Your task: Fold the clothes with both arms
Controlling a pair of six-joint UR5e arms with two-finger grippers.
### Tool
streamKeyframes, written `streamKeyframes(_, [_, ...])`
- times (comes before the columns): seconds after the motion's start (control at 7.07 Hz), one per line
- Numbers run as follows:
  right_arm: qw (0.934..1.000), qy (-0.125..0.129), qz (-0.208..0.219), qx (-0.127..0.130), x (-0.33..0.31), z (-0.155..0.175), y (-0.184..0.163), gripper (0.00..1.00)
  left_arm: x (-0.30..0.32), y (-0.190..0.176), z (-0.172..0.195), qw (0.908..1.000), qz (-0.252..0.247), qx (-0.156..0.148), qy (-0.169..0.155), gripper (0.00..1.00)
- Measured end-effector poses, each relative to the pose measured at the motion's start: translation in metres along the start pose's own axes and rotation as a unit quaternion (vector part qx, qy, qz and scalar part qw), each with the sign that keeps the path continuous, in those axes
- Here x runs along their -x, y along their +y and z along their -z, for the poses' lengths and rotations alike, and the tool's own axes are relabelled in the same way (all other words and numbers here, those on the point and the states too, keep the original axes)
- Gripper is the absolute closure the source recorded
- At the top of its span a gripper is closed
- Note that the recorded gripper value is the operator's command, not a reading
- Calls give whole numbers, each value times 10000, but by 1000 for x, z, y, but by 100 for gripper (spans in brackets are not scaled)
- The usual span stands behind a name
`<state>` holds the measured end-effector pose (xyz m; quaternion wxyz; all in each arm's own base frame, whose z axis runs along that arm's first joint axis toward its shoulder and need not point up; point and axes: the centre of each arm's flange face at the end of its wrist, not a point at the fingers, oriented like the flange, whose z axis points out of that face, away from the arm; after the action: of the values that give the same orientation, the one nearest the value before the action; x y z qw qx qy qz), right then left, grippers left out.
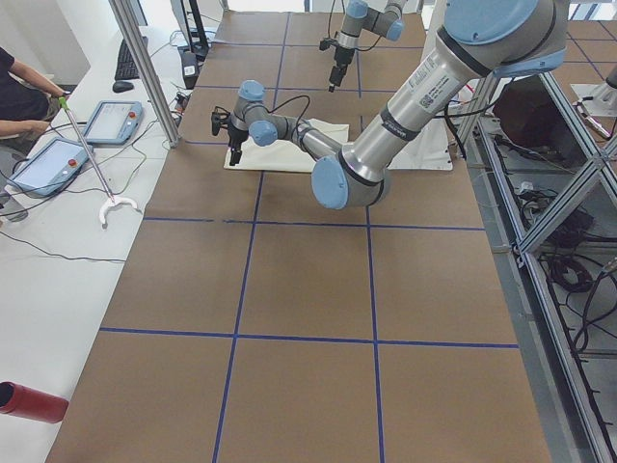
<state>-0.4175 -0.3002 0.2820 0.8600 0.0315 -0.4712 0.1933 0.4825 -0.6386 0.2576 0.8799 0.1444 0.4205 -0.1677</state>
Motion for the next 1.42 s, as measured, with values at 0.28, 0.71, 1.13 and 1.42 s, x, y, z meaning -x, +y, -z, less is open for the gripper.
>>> streamKeyframes(0.28, [9965,667,502,-10,50,-33,6,0,18,39,75,9996,-143,202,117,0])
streamKeyframes(0.71, [9830,1102,1456,206,97,-87,31,0,39,105,154,9972,-375,525,391,0])
streamKeyframes(1.13, [9743,1298,1785,442,107,-115,50,0,49,121,164,9964,-413,618,411,0])
streamKeyframes(1.42, [9701,1473,1831,605,98,-129,53,0,48,127,161,9961,-412,671,399,0])
